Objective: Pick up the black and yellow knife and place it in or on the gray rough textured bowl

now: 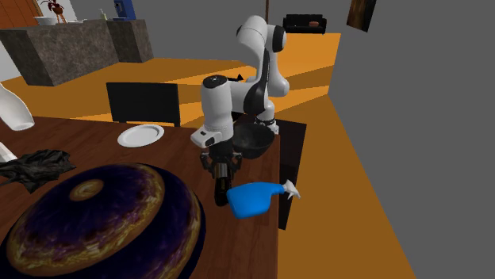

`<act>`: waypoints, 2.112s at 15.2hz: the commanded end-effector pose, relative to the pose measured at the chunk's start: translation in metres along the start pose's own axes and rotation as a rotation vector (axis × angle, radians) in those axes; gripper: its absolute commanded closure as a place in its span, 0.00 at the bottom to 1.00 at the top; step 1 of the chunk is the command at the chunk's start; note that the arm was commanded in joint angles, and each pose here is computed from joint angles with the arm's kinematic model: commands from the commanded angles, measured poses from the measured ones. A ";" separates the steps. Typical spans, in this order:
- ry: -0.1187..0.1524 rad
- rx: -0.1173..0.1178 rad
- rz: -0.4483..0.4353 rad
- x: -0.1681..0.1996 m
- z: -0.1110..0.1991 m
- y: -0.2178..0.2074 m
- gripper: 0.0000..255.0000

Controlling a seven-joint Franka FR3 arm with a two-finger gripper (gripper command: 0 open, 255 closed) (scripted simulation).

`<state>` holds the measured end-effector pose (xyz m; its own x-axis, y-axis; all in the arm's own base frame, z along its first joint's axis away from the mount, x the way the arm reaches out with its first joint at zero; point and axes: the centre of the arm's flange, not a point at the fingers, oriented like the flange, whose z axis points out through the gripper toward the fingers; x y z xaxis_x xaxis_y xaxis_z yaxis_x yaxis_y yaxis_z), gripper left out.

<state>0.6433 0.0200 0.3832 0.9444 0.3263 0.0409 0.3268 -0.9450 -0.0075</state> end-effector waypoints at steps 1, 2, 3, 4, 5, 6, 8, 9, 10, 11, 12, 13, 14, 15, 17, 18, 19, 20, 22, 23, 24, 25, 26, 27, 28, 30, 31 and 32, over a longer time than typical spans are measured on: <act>0.000 0.000 0.000 -0.001 -0.011 -0.001 1.00; 0.000 0.000 0.000 0.000 -0.016 -0.001 1.00; 0.000 0.000 0.000 0.000 -0.021 -0.001 1.00; 0.000 0.000 0.000 0.000 -0.026 -0.001 1.00; 0.000 0.000 0.000 0.000 -0.032 -0.001 1.00; 0.000 0.000 0.000 0.000 -0.037 -0.001 1.00; 0.000 0.000 0.000 0.001 -0.047 -0.001 1.00; 0.000 0.000 0.000 0.001 -0.053 -0.001 1.00; 0.000 0.000 0.000 0.001 -0.058 -0.001 1.00; 0.000 0.000 0.000 0.001 -0.063 -0.001 1.00; 0.000 0.000 0.000 0.002 -0.069 -0.001 1.00; 0.000 0.000 0.000 0.002 -0.074 -0.001 1.00; 0.000 0.000 0.000 0.002 -0.079 -0.001 1.00; 0.000 0.000 0.000 0.002 -0.084 -0.002 1.00; 0.000 0.000 0.000 0.003 -0.095 -0.002 1.00; 0.000 0.000 0.000 0.003 -0.100 -0.002 1.00; 0.000 0.000 0.000 0.003 -0.105 -0.002 1.00; 0.000 0.000 0.000 0.003 -0.111 -0.002 1.00; 0.000 0.000 0.000 0.004 -0.121 -0.002 1.00; 0.000 0.000 0.000 0.004 -0.127 -0.002 1.00; 0.000 0.000 0.000 0.004 -0.132 -0.002 1.00; 0.000 0.000 0.000 0.004 -0.137 -0.002 1.00; 0.000 0.000 0.000 0.005 -0.142 -0.002 1.00; 0.000 0.000 0.000 0.005 -0.148 -0.002 1.00; 0.000 0.000 0.000 0.005 -0.151 -0.002 1.00; 0.000 0.000 0.000 -0.017 -0.152 -0.017 1.00; 0.000 0.000 0.000 -0.028 -0.152 -0.024 1.00; 0.000 0.000 0.000 -0.039 -0.152 -0.032 1.00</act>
<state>0.6070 0.0315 0.5356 0.9445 0.3259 0.0409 0.3265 -0.9452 -0.0078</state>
